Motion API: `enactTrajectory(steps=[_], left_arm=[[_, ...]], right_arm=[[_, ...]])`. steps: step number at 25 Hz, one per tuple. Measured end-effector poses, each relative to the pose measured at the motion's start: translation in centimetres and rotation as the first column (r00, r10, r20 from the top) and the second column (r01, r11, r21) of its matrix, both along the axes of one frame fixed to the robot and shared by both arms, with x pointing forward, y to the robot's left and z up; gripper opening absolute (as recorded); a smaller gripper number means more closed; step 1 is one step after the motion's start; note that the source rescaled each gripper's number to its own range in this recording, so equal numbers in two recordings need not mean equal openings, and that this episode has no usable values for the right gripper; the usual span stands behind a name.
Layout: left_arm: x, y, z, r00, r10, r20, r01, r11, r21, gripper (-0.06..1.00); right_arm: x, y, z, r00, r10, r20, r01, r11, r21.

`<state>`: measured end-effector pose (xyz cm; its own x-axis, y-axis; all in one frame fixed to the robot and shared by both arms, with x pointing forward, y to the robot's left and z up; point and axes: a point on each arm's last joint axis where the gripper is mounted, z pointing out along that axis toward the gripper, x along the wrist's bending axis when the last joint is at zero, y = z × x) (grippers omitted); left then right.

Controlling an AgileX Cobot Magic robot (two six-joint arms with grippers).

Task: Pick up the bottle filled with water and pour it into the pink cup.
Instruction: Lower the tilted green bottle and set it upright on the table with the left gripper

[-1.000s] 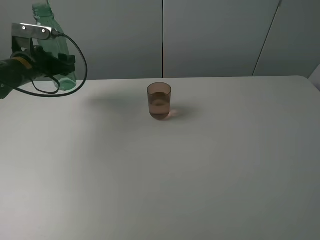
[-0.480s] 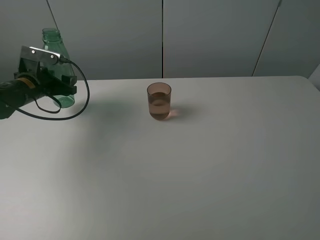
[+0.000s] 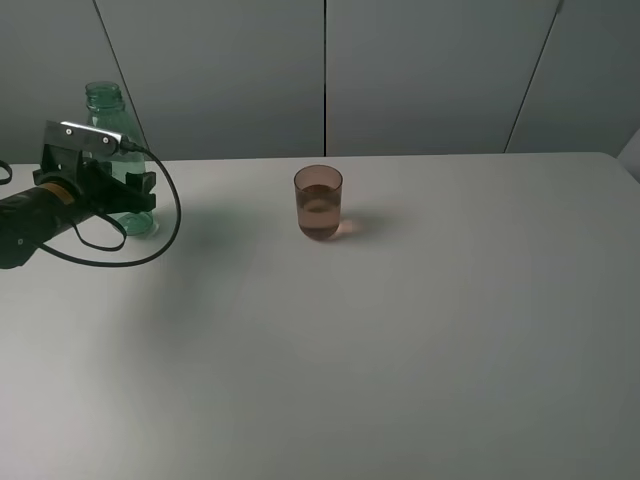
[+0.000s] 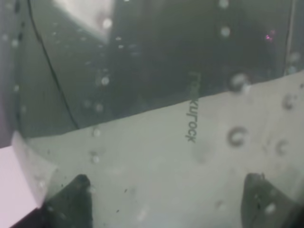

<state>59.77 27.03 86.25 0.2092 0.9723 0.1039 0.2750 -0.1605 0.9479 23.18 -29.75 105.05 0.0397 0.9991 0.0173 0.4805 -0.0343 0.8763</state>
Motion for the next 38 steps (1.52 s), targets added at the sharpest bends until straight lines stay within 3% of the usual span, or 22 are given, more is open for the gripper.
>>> enactTrajectory(steps=[14,20,24,28,38], left_arm=[[1.4,-0.1,-1.0,0.999,0.044,0.009,-0.043,0.988,-0.149,0.01],[1.4,-0.1,-1.1,0.999,0.045,0.012,-0.042,0.987,-0.152,0.01],[1.4,-0.1,-1.1,0.999,0.031,0.021,-0.028,0.993,-0.111,0.01],[1.4,-0.1,-1.2,1.0,0.026,0.015,-0.024,0.996,-0.09,0.17],[1.3,0.0,-0.7,1.0,0.017,-0.025,-0.017,0.999,-0.034,0.92]], right_arm=[[0.0,0.0,0.0,1.0,0.0,0.0,0.0,1.0,0.0],[0.0,0.0,0.0,1.0,0.0,0.0,0.0,1.0,0.0],[0.0,0.0,0.0,1.0,0.0,0.0,0.0,1.0,0.0],[0.0,0.0,0.0,1.0,0.0,0.0,0.0,1.0,0.0],[0.0,0.0,0.0,1.0,0.0,0.0,0.0,1.0,0.0]])
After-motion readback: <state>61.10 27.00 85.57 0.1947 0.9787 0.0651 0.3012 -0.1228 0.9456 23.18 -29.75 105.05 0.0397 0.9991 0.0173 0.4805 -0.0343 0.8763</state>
